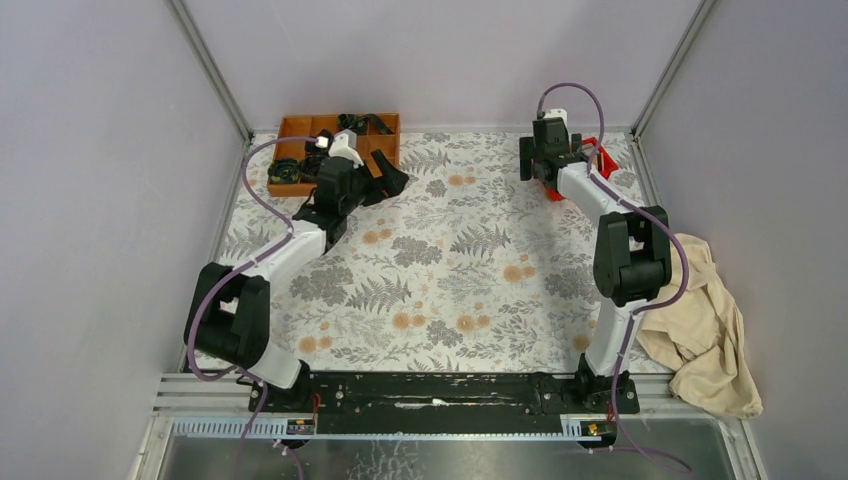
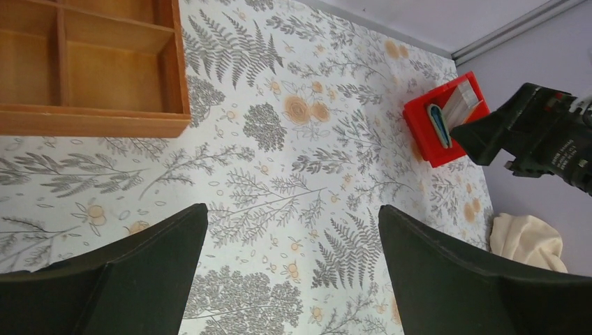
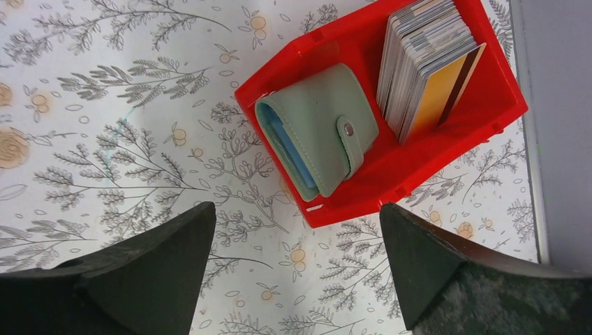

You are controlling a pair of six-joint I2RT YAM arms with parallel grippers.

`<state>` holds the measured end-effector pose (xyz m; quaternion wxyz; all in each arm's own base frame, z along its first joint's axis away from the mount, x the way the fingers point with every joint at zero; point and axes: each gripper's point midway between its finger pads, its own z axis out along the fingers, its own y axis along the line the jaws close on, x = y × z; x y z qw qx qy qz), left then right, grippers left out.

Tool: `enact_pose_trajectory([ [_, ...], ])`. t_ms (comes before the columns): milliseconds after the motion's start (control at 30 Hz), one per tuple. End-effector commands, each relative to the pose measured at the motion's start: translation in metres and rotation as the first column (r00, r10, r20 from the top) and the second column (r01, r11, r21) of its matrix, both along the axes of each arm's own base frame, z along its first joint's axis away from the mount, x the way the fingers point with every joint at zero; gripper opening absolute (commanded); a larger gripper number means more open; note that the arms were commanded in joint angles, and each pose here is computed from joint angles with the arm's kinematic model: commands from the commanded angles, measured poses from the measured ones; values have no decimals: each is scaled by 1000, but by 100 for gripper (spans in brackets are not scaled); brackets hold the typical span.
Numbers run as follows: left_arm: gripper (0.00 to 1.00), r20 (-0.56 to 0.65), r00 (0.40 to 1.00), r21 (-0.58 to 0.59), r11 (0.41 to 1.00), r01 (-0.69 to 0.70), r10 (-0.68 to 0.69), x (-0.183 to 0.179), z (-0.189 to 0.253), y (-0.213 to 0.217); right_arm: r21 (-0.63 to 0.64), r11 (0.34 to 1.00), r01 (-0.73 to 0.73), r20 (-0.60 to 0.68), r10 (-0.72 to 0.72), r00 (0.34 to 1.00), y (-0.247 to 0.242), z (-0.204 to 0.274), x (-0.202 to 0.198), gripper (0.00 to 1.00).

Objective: Put the credit cards into the card holder
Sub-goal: Pick up the card holder from the storage box.

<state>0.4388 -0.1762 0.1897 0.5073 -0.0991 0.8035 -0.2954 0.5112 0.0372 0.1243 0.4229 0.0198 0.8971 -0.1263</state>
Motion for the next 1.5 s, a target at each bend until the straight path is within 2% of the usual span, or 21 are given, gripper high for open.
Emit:
enact_pose_trajectory([
  [0, 100, 9, 1000, -49, 999, -20, 21, 7, 12, -10, -76, 997, -24, 0, 24, 1000, -6, 16, 11, 95],
  [367, 100, -8, 1000, -104, 995, -8, 7, 7, 10, -22, -143, 989, -23, -65, 14, 998, -13, -13, 25, 94],
  [700, 100, -15, 1000, -105, 994, -13, 11, 11, 6, -23, -146, 989, 4, -73, -15, 997, -27, -26, 41, 92],
  [1133, 100, -32, 999, -90, 996, -24, 21, 14, -4, -22, -118, 993, 14, -96, -25, 995, -41, -43, 50, 83],
  [1300, 100, -36, 999, -85, 996, -28, 25, 15, -6, -21, -104, 995, 10, -103, -21, 994, -42, -49, 51, 74],
  [1400, 100, -37, 999, -83, 996, -28, 25, 15, -7, -21, -95, 995, 3, -103, -13, 995, -42, -50, 53, 59],
  [1467, 100, -40, 999, -82, 996, -28, 24, 15, -8, -21, -84, 996, -3, -107, -6, 994, -41, -51, 53, 45],
])
